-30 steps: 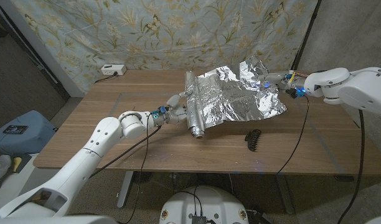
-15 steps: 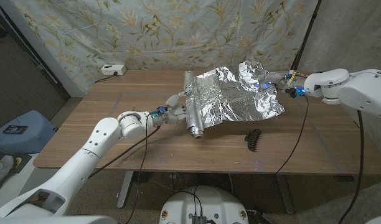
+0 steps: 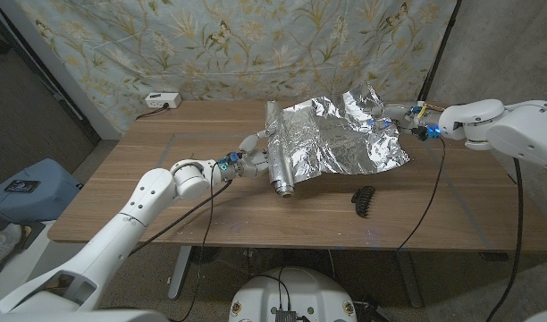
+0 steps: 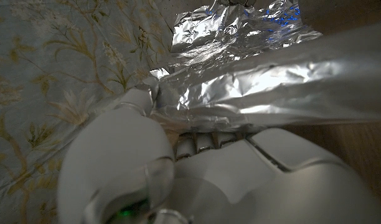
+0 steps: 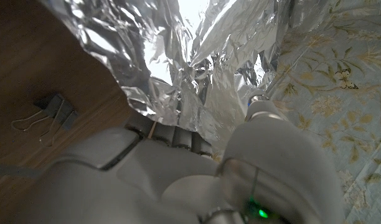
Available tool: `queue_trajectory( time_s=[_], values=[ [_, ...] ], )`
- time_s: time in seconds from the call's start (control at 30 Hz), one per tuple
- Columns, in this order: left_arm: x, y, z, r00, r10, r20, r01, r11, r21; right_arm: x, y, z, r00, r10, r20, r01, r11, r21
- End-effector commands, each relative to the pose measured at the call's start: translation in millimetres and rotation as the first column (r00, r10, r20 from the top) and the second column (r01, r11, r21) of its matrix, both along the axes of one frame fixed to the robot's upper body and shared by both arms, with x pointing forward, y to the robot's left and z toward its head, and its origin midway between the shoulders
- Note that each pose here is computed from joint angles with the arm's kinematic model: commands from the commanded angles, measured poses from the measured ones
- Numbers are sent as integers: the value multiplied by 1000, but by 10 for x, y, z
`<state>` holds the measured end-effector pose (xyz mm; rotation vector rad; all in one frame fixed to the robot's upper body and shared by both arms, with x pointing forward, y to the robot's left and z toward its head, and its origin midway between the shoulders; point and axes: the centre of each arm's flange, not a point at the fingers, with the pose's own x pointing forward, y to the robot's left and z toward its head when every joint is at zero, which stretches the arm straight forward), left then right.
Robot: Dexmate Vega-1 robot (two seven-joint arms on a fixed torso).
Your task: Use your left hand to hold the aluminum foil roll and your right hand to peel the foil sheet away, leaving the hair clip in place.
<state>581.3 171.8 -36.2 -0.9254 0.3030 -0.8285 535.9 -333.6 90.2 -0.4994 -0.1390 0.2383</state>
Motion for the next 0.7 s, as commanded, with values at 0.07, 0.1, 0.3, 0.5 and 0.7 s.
queue_trajectory(
  time_s=[0.07, 0.1, 0.3, 0.5, 0.7],
  values=[
    [42, -56, -28, 1000, -22, -3, 21, 1000, -22, 55, -48, 13, 1000, -6, -28, 6, 1000, -17],
    [45, -58, -31, 1000, -22, -5, 22, 1000, -22, 60, -49, 16, 1000, -4, -28, 4, 1000, -20],
    [68, -65, -35, 1000, -29, -9, 28, 999, -35, 94, -44, 35, 999, -1, -39, 0, 1000, -29],
    [95, -63, -33, 999, -46, 14, 47, 998, -50, 125, -6, 45, 999, 5, -51, -7, 999, -38],
    [119, -46, -20, 997, -69, 40, 70, 996, -47, 139, 28, 62, 999, 7, -54, -9, 999, -44]
  ],
)
